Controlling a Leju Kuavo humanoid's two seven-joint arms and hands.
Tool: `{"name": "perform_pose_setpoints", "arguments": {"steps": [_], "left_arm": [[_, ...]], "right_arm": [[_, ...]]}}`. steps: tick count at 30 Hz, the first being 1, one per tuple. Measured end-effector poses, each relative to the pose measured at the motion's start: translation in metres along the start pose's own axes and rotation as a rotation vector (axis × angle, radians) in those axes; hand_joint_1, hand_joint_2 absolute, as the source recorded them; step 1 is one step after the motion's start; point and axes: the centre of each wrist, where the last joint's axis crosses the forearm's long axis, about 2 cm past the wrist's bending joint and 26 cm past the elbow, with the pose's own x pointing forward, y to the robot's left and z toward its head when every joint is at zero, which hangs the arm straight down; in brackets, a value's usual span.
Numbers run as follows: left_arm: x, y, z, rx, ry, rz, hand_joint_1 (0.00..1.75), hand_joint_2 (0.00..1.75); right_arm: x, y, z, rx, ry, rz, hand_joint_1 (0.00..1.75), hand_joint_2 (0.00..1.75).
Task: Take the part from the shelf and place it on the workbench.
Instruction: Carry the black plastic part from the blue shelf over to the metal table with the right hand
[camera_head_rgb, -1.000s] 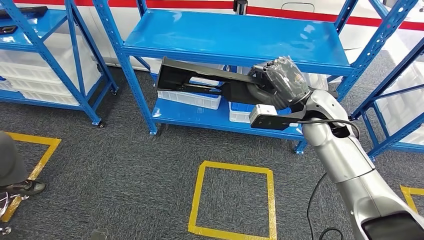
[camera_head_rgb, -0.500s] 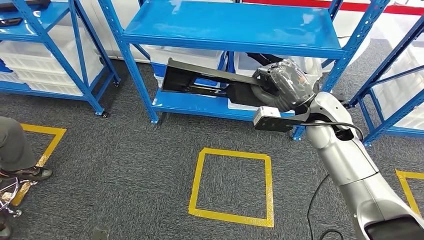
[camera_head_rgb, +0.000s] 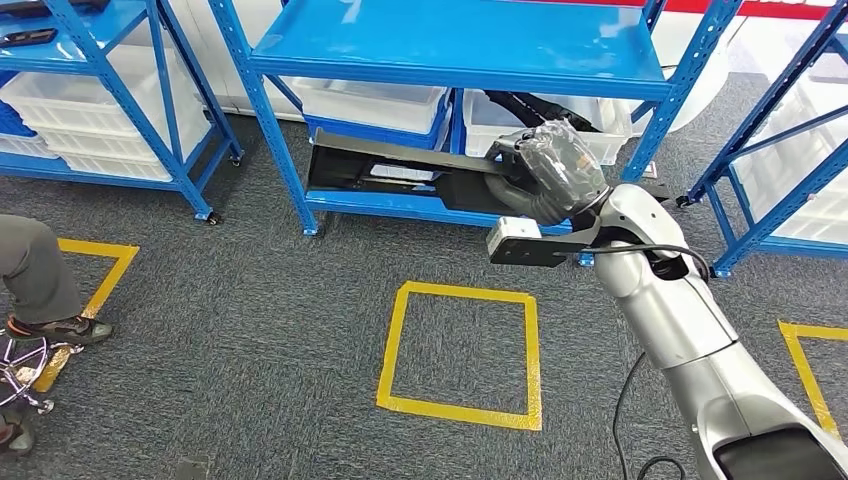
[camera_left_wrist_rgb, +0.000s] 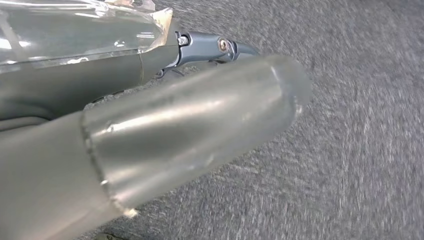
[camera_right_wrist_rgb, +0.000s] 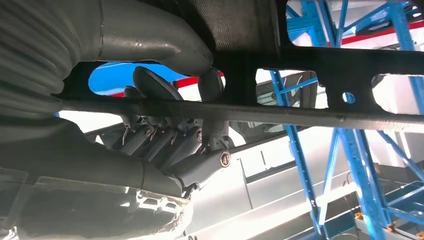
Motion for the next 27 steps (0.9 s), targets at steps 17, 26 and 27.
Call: {"name": "perform_pose_setpoints", "arguments": {"steps": [17, 26, 27], "left_arm": [[-0.016, 0.007, 0.01, 0.052, 0.04, 0.031, 0.0, 0.0], [-0.012, 0.01, 0.005, 0.056, 0.027, 0.031, 0.0, 0.0], [-0.011, 0.01, 0.004, 0.057, 0.024, 0.032, 0.0, 0.0]], "right_arm": [[0.025, 0.02, -0.027, 0.022, -0.034, -0.014, 1.71, 1.75], [0.024, 0.02, -0.028, 0.015, -0.016, -0.008, 1.71, 1.75], [0.024, 0.019, -0.028, 0.011, -0.014, -0.006, 1.71, 1.75]]}}
